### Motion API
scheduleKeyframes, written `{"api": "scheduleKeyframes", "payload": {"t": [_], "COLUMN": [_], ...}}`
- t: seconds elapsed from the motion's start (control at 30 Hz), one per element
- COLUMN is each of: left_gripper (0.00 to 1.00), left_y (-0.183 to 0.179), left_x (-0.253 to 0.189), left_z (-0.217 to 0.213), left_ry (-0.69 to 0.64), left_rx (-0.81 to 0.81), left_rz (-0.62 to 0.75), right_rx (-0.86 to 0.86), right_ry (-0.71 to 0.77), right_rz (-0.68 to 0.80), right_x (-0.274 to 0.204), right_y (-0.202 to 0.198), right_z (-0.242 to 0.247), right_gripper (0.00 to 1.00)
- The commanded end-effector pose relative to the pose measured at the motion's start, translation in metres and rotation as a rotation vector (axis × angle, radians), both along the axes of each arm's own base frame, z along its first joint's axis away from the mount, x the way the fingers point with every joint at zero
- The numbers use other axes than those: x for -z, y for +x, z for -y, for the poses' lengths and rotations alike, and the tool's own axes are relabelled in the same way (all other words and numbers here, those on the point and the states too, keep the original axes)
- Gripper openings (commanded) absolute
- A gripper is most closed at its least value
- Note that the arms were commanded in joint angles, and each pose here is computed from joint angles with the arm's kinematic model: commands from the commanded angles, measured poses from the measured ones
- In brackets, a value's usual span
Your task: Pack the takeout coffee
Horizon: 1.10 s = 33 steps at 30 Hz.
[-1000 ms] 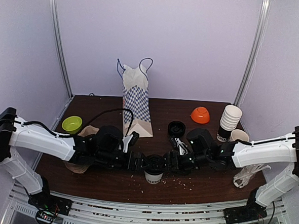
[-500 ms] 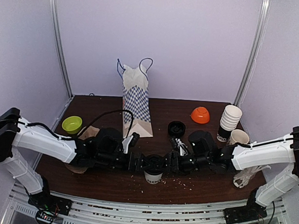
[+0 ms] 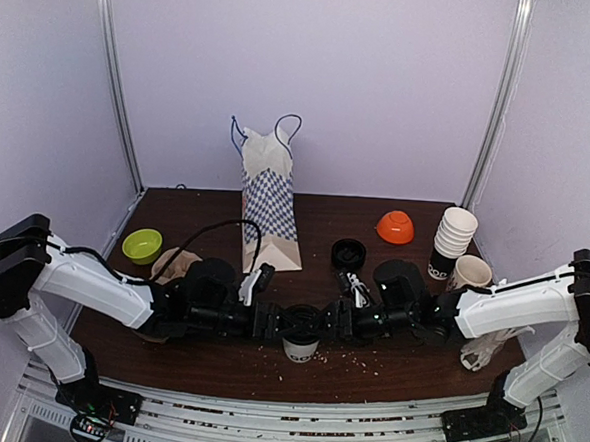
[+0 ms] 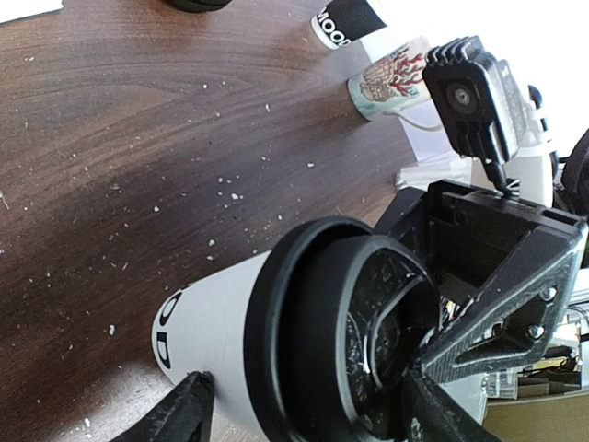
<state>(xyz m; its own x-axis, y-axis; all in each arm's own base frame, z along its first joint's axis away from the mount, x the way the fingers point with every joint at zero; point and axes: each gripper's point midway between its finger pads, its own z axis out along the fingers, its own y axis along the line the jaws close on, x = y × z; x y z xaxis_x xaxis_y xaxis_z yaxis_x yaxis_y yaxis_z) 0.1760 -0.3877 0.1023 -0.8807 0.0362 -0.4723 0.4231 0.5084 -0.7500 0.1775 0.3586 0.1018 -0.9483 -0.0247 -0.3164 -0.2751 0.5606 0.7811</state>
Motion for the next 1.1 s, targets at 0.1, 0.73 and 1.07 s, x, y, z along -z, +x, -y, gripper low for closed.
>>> {"api": "scheduleKeyframes", "payload": {"t": [0.1,0.73,1.07], "left_gripper": [0.68,0.98,0.93], "left_y": [-0.027,-0.001,-0.012], "left_x": [0.079,-0.038,-0.021], "left_z": [-0.042,-0.007,-0.034], "left_ry": [0.237,0.096,0.105], "left_rx": [0.013,0.043,-0.001], "left_rz": [-0.133,0.081,0.044], "right_rx": [0.007,-0.03,-0.076], "right_ry": [-0.263,-0.029,-0.051], "right_rz": [-0.156,0.049,0.023], "right_x": [0.078,-0.045,-0.02], "right_y": [-0.028,-0.002,-0.022], "right_z": [0.042,0.001,0.016], "right_gripper": [0.64,0.85,0.69]}}
